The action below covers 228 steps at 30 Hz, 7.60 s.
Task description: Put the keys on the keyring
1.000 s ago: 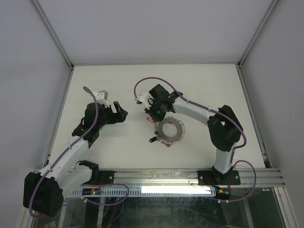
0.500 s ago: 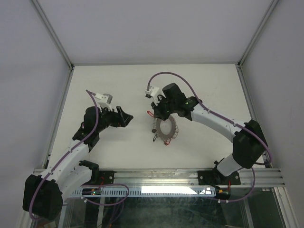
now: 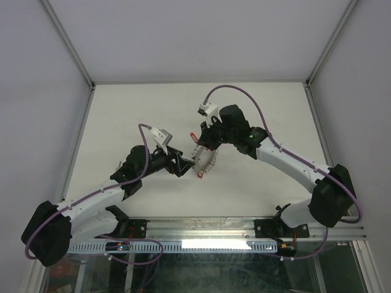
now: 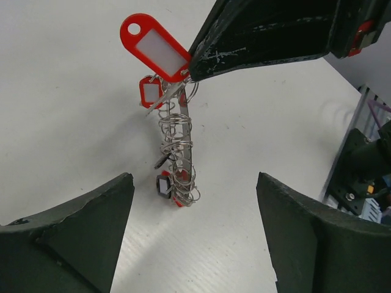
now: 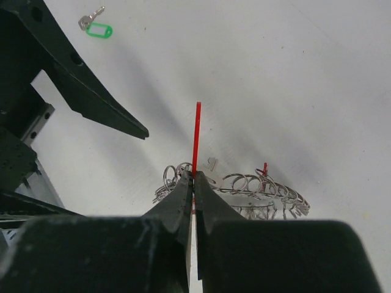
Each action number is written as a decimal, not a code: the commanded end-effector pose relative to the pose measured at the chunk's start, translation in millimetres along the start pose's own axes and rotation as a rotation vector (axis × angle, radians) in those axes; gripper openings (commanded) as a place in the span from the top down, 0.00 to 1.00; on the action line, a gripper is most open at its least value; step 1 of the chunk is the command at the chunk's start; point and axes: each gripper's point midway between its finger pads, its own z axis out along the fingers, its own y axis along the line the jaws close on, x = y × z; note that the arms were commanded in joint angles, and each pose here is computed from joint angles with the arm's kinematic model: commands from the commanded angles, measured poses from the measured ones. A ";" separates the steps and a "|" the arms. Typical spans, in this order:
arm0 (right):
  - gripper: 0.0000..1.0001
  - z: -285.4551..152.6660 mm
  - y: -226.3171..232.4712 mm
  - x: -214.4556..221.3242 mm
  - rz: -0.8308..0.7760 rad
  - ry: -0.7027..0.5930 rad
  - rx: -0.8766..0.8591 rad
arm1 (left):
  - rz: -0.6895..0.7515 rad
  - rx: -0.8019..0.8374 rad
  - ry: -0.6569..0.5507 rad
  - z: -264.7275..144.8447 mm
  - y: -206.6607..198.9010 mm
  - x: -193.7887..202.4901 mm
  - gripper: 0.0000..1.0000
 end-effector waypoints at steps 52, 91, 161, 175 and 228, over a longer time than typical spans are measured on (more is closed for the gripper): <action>1.00 -31.8 -4.4 -36.4 0.152 -0.206 0.106 | 0.272 0.070 -0.142 47.2 -23.0 -37.4 1.00; 1.00 -106.3 51.5 -110.4 0.040 -0.546 -0.112 | 0.355 0.143 -0.299 11.3 -65.5 -107.5 0.48; 0.57 -142.8 102.2 -43.4 -0.131 -0.417 -0.497 | 0.345 0.580 -0.505 -47.2 -174.6 -187.5 1.00; 0.59 -130.8 100.6 -35.0 -0.085 -0.391 -0.524 | 0.337 0.542 -0.520 -44.8 -170.1 -193.9 1.00; 0.68 -127.7 98.6 -67.4 -0.330 -0.845 -0.313 | 0.316 0.479 -0.533 -37.8 -161.0 -202.0 1.00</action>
